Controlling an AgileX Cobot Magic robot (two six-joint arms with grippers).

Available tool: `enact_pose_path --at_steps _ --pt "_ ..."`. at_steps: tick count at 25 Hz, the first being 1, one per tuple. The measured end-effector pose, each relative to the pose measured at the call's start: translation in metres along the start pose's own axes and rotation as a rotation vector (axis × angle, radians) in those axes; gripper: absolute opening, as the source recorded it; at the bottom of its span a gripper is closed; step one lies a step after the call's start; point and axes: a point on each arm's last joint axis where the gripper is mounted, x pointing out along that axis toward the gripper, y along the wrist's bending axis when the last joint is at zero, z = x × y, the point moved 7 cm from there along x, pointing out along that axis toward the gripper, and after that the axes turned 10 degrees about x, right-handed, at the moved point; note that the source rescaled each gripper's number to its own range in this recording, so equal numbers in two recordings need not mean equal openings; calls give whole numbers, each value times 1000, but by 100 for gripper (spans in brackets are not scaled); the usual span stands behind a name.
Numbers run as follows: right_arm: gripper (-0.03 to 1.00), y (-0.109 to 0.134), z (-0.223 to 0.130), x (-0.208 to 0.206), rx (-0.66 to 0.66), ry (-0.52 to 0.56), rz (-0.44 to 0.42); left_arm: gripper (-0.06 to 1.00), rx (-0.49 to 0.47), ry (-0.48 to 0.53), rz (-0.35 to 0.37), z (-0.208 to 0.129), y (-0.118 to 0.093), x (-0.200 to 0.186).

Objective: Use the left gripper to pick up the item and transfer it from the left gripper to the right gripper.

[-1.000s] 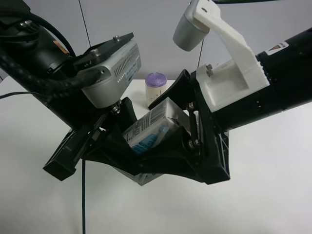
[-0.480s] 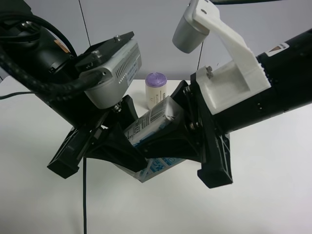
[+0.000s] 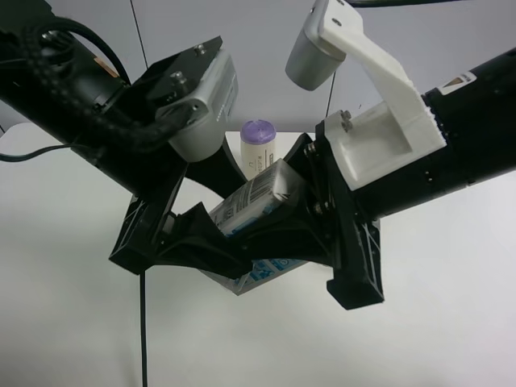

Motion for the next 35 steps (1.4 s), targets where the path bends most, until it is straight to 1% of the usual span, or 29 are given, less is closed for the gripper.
enact_pose_path --at_steps 1,2,5,10,15,20,21,23,27,28,29,31,35 --pt "0 0 0 0 0 2 3 89 2 2 8 0 1 0" --pt "0 1 -1 0 1 4 7 94 3 3 10 -1 2 0" --pt "0 2 -1 0 3 6 11 98 3 4 12 -1 2 0" --pt "0 2 -1 0 5 6 11 99 10 15 16 -2 3 0" --pt "0 1 -1 0 6 4 7 99 60 43 19 -4 -1 -9" --pt "0 1 -1 0 7 4 7 99 130 62 52 -1 -5 -25" --pt "0 1 -1 0 7 4 7 99 130 62 52 -1 -5 -25" --pt "0 1 -1 0 7 4 7 99 140 82 78 -1 -6 -35" --pt "0 1 -1 0 7 4 7 99 96 123 132 -4 -7 -49" --pt "0 1 -1 0 7 4 7 99 96 123 132 -4 -7 -49" --pt "0 1 -1 0 7 4 7 99 82 158 172 -8 -6 -59" --pt "0 1 -1 0 7 4 7 99 64 182 214 -11 -5 -69" --pt "0 1 -1 0 7 4 7 99 -48 210 281 -23 -4 -97"
